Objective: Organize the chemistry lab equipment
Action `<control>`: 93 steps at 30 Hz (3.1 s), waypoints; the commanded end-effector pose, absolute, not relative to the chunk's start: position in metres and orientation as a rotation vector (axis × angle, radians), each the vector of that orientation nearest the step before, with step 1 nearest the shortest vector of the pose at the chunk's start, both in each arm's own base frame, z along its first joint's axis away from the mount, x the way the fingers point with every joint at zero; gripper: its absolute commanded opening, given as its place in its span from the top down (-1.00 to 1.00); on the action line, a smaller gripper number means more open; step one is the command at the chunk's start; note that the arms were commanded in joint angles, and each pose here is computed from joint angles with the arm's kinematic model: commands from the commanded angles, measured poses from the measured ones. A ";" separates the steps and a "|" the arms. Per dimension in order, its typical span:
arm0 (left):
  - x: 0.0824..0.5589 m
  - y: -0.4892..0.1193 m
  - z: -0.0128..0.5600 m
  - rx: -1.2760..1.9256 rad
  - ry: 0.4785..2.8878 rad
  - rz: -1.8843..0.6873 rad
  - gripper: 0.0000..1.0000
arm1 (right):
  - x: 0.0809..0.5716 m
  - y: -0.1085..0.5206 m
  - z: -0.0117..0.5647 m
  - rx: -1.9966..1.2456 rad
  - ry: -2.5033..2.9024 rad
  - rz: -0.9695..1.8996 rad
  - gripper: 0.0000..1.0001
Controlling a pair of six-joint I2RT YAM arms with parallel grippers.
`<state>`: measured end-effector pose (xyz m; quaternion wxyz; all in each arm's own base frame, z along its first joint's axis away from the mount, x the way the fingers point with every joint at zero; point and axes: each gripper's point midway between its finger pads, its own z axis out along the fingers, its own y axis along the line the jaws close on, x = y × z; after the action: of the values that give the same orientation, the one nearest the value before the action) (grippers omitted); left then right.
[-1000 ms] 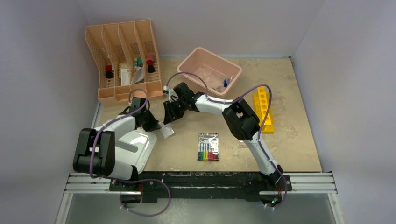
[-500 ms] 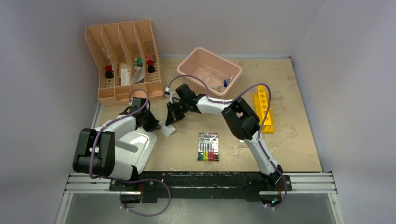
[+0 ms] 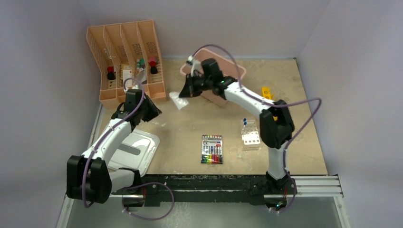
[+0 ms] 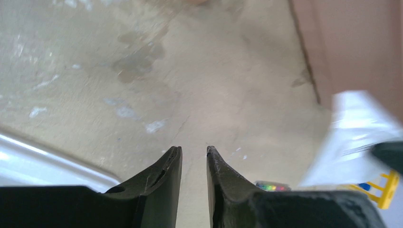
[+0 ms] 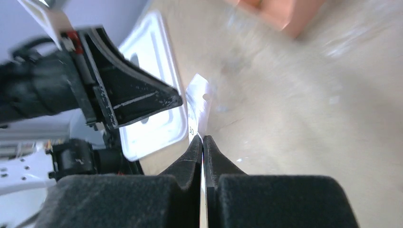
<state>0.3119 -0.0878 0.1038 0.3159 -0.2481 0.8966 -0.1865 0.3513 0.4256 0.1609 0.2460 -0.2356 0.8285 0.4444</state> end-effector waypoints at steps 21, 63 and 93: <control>0.367 -0.082 0.167 -0.543 2.139 -0.458 -0.32 | 0.523 0.252 0.228 -0.593 2.063 0.521 1.00; 0.364 -0.013 0.210 -0.781 2.056 -0.076 -0.30 | 0.456 0.303 0.291 -0.714 1.925 0.579 -0.09; 0.327 0.011 0.439 -0.617 1.600 -0.131 -0.33 | 0.283 0.538 0.126 -1.325 1.848 0.689 -0.19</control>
<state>0.3303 0.0247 0.4284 0.6369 -0.3006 0.7094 -0.0291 0.2864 0.5029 0.0845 0.3192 -0.4957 0.7701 0.2434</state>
